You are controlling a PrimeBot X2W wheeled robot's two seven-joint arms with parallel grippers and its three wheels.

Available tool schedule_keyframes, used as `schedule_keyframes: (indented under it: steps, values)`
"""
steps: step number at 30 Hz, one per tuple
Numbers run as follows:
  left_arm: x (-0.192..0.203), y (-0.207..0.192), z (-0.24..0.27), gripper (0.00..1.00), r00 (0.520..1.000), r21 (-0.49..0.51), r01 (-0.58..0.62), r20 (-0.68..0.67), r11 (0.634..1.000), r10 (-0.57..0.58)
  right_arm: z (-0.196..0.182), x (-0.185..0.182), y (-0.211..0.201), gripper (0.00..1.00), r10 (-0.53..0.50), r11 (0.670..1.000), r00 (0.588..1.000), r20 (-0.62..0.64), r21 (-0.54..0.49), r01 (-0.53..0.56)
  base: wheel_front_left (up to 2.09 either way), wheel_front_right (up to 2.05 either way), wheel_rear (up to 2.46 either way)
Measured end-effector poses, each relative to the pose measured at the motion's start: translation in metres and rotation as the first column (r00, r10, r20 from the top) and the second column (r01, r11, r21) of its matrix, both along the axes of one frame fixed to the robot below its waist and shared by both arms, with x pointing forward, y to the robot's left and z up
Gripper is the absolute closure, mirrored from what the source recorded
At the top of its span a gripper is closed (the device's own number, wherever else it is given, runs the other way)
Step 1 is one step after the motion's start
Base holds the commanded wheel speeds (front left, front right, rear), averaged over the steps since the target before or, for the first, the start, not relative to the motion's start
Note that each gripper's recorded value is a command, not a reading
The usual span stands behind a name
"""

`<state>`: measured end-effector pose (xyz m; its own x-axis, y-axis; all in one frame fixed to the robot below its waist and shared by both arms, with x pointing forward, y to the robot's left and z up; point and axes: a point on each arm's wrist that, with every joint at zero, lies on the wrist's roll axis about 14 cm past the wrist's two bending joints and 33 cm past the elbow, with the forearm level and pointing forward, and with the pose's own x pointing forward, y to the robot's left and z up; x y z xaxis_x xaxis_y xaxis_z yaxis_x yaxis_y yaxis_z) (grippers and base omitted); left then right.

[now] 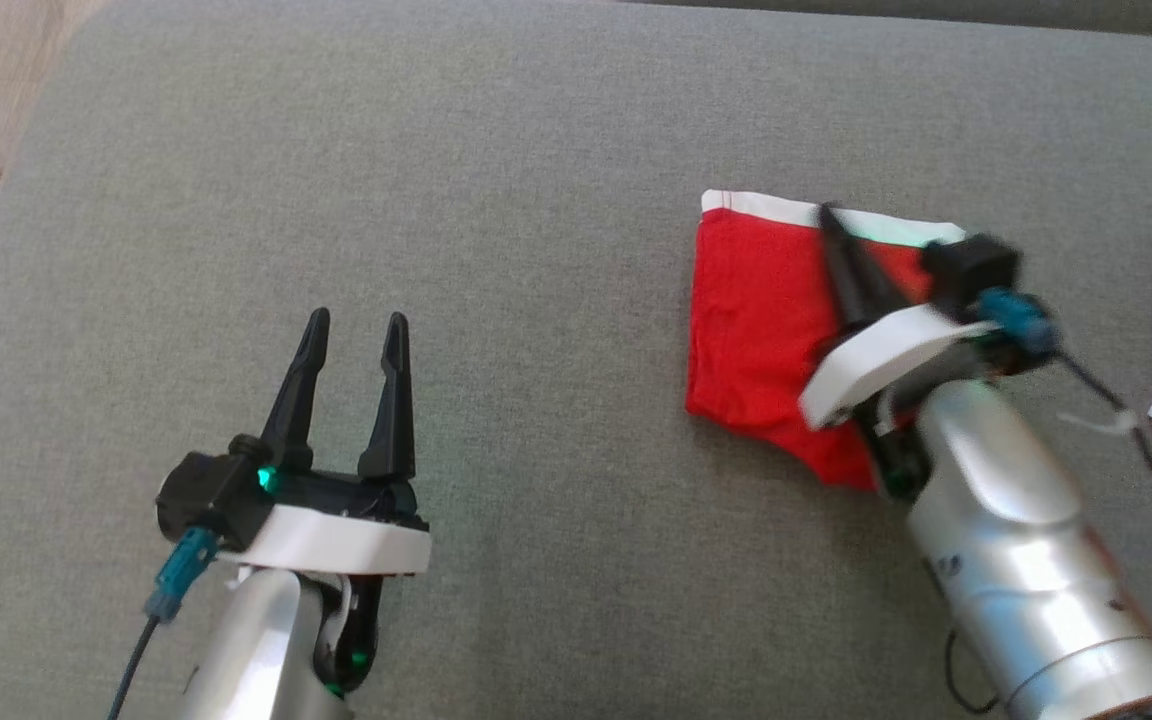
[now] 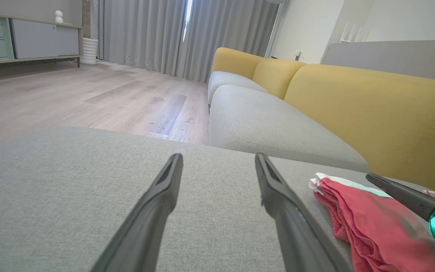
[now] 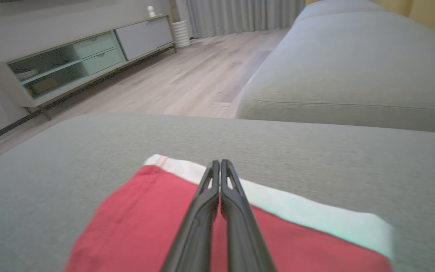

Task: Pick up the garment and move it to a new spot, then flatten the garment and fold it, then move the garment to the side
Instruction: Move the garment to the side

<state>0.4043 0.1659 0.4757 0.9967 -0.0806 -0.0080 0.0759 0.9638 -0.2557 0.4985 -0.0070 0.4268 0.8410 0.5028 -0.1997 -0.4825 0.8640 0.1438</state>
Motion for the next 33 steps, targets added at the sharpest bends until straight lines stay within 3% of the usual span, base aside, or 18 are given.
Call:
schedule_keyframes:
  steps: [3,6,9,17,22,25,29,33]
  values:
    - [0.000,0.000,0.002,0.00,1.000,-0.001,0.001,0.007,1.000,-0.001,-0.005,-0.015,0.018,1.00,0.077,0.997,0.997,-0.012,-0.020,-0.077,0.00,0.00,0.00]
    - [-0.001,-0.001,0.004,0.00,1.000,-0.001,0.004,0.012,1.000,-0.004,-0.042,-0.040,0.021,1.00,0.138,0.979,0.978,-0.154,-0.131,-0.159,0.00,0.00,0.00]
    - [-0.002,-0.003,0.004,0.00,1.000,-0.001,0.010,0.011,1.000,-0.010,-0.050,-0.049,0.019,1.00,0.140,0.975,0.971,-0.195,-0.142,-0.169,0.00,0.00,0.00]
    - [-0.002,-0.004,0.008,0.00,1.000,-0.008,0.009,0.022,1.000,-0.009,-0.021,-0.035,0.001,1.00,0.055,0.996,0.994,-0.097,-0.070,-0.062,0.00,0.00,0.00]
    - [0.000,-0.015,0.021,0.00,0.997,-0.017,0.038,0.062,0.999,-0.037,0.023,-0.014,-0.030,1.00,-0.065,0.998,0.998,0.025,-0.010,0.066,0.00,0.00,0.00]
    - [0.000,-0.022,0.024,0.00,0.996,-0.023,0.058,0.072,0.998,-0.057,0.061,-0.004,-0.054,1.00,-0.135,0.991,0.980,0.150,0.013,0.134,0.00,0.00,0.00]
    - [-0.002,-0.029,0.026,0.00,0.994,-0.028,0.077,0.079,0.997,-0.074,0.073,-0.013,-0.082,1.00,-0.209,0.978,0.957,0.201,0.025,0.208,0.00,0.00,0.00]
    - [-0.002,-0.038,0.034,0.00,0.990,-0.031,0.101,0.101,0.994,-0.097,0.058,-0.045,-0.116,1.00,-0.293,0.955,0.938,0.184,0.021,0.294,0.00,0.00,0.00]
